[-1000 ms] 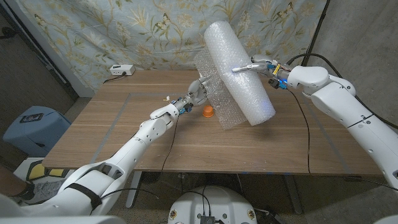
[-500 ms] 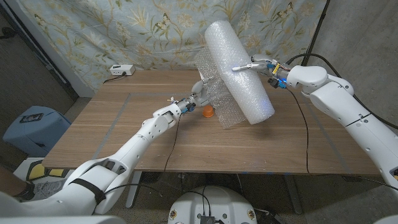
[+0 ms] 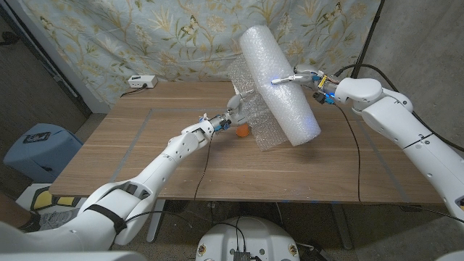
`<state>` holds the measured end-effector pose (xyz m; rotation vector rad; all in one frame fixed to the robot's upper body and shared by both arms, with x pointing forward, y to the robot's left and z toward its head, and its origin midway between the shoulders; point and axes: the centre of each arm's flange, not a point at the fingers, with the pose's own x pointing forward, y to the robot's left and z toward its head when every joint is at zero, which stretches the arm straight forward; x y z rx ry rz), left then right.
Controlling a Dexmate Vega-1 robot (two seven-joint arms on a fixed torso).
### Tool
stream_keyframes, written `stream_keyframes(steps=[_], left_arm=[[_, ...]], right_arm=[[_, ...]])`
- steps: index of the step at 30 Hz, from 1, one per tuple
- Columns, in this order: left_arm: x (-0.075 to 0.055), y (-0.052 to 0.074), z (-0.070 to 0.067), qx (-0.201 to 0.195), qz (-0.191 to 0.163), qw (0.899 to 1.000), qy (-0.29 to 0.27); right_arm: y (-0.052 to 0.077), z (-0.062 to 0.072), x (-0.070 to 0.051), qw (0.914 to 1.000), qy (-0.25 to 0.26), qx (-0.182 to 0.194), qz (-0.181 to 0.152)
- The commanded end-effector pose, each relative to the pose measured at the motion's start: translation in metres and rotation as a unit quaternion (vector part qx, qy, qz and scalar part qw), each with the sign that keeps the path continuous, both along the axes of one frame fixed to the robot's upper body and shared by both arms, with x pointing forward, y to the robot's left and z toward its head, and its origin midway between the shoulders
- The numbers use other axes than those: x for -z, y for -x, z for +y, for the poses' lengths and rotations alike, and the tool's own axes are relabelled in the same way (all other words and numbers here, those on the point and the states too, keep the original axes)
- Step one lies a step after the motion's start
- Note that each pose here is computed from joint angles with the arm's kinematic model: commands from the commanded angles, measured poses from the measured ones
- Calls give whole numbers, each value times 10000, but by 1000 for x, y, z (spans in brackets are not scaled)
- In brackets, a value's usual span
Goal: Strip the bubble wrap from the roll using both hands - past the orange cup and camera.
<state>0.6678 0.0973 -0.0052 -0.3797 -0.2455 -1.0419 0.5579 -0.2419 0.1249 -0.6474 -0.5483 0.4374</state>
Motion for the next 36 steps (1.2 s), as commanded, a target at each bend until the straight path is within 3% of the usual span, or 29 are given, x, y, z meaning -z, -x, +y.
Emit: stream_keyframes(steps=[1, 12, 19, 36], left_arm=[[-3, -1, -6, 164, 166, 9997, 15], [-4, -3, -6, 191, 394, 9990, -31], [-5, -2, -3, -199, 667, 9975, -140], [-1, 0, -5, -567, 896, 9942, -192]], right_arm=[[-4, -2, 1, 10000, 19, 27, 60], [-8, -1, 0, 9999, 34, 10, 117], [-8, -2, 2, 9999, 48, 5, 156], [-9, -3, 7, 9995, 12, -55, 295]])
